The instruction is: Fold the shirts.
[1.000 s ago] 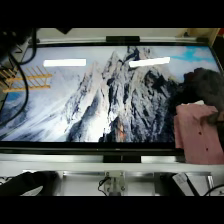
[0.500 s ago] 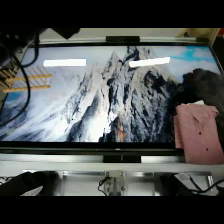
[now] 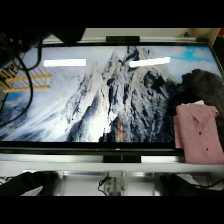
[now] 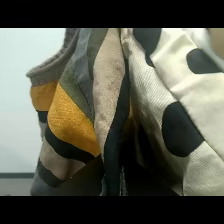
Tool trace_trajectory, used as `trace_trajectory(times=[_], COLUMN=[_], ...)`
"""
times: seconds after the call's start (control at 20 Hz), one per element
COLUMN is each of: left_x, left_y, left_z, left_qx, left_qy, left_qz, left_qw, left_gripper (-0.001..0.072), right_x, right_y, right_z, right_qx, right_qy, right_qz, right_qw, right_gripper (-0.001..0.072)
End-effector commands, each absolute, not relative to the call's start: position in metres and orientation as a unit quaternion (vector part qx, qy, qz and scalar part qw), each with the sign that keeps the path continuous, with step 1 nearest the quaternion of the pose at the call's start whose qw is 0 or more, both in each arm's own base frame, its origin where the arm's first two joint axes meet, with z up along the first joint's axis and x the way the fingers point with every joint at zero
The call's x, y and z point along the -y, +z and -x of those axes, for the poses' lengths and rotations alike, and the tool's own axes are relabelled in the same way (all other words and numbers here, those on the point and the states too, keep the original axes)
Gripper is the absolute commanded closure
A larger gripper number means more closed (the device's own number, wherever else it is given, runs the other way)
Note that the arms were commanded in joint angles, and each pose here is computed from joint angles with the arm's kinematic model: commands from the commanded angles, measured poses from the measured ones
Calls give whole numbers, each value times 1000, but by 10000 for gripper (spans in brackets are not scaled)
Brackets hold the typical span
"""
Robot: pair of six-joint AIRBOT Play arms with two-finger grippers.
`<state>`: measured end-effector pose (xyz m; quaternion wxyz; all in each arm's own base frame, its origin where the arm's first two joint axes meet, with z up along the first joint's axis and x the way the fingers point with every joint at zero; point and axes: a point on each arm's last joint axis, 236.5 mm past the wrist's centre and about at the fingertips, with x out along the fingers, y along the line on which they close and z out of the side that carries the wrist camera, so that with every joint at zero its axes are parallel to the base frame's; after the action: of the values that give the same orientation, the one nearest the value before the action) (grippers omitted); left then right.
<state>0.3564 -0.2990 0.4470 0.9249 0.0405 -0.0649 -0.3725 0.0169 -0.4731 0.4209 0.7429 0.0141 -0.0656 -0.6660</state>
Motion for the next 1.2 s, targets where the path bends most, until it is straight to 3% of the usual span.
trace_trajectory(times=[0.0, 0.05, 0.15, 0.2, 0.5, 0.7, 0.85, 0.95, 1.15], left_x=[299, 299, 299, 299, 291, 286, 263, 228, 166], left_y=[447, 447, 447, 447, 439, 406, 337, 275, 176], left_z=[-356, -356, -356, -356, -370, -375, -385, -391, -365], left_qx=[64, 64, 64, 64, 54, -17, -164, -287, -486], left_qy=[-373, -373, -373, -373, -360, -364, -328, -257, -148], left_qz=[-41, -41, -41, -41, -42, -46, -52, -81, -151], left_qw=[925, 925, 925, 925, 931, 930, 929, 919, 848], left_gripper=[95, 95, 95, 95, 94, 95, 95, 95, 95], right_x=[470, 467, 460, 454, 402, 365, 331, 305, 253], right_y=[404, 403, 407, 409, 386, 347, 303, 269, 209], right_z=[22, 27, 31, 28, -12, -35, -63, -89, -133], right_qx=[46, 48, 52, 53, -14, -89, -175, -255, -419], right_qy=[-693, -694, -696, -691, -641, -602, -548, -497, -399], right_qz=[-50, -58, -58, -66, -139, -215, -283, -307, -284], right_qw=[718, 716, 714, 718, 754, 764, 767, 771, 764], right_gripper=[657, 623, 239, 217, 217, 209, 209, 209, 209])
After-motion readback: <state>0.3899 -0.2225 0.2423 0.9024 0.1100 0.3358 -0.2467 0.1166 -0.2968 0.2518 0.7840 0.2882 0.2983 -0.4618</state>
